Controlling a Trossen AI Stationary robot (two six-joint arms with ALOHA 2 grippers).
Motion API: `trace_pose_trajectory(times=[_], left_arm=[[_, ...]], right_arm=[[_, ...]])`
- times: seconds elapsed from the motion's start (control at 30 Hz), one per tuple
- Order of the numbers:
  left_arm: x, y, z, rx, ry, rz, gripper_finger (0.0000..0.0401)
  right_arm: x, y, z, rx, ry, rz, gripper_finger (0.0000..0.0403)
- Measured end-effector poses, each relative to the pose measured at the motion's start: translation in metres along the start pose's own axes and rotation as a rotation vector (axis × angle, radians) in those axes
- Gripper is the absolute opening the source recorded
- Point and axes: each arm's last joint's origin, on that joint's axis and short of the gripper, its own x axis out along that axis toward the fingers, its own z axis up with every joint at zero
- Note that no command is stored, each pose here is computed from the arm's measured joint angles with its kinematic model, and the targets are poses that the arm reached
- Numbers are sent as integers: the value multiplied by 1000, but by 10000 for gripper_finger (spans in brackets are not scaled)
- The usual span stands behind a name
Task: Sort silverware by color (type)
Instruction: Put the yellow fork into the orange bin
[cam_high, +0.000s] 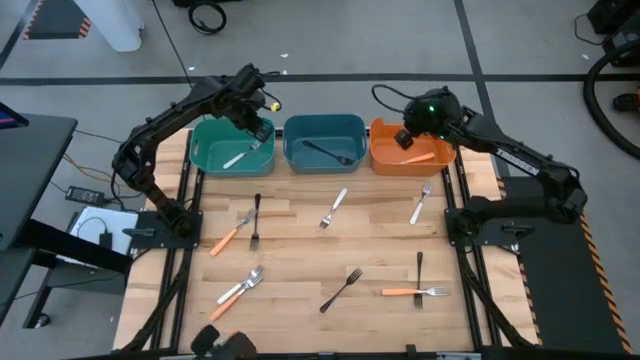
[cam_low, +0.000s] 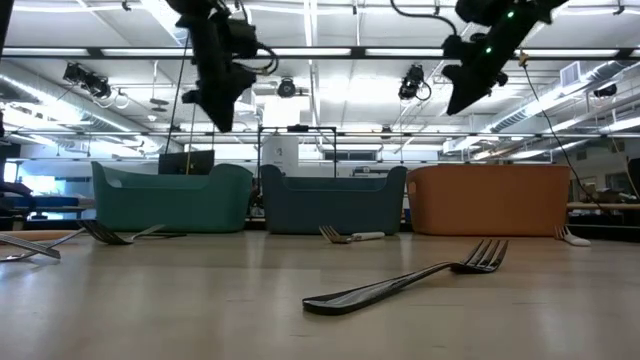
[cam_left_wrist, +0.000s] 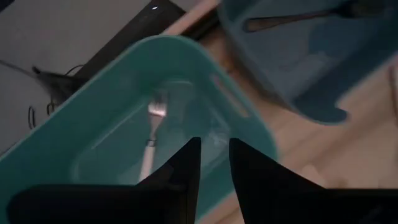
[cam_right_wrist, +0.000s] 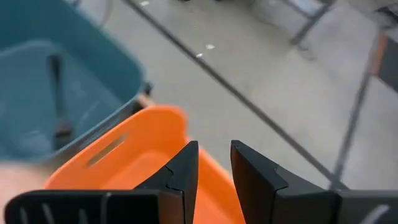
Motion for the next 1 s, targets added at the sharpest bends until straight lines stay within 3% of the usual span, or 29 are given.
trace_pose_trajectory(times=[0.17,0.57,0.8,1.0], left_arm=[[-9,-36,-4,53,-3,-43,94],[-18,-108,-24,129,-22,-137,94],[-23,-128,-28,134,-62,-180,94],[-25,-141,-38,212,-36,-188,94]], right_arm=[[-25,11,-18,12,108,222,103],[-67,42,-49,-163,301,630,103],[-68,69,-66,-247,376,726,103],[-60,88,-74,-91,551,720,102]])
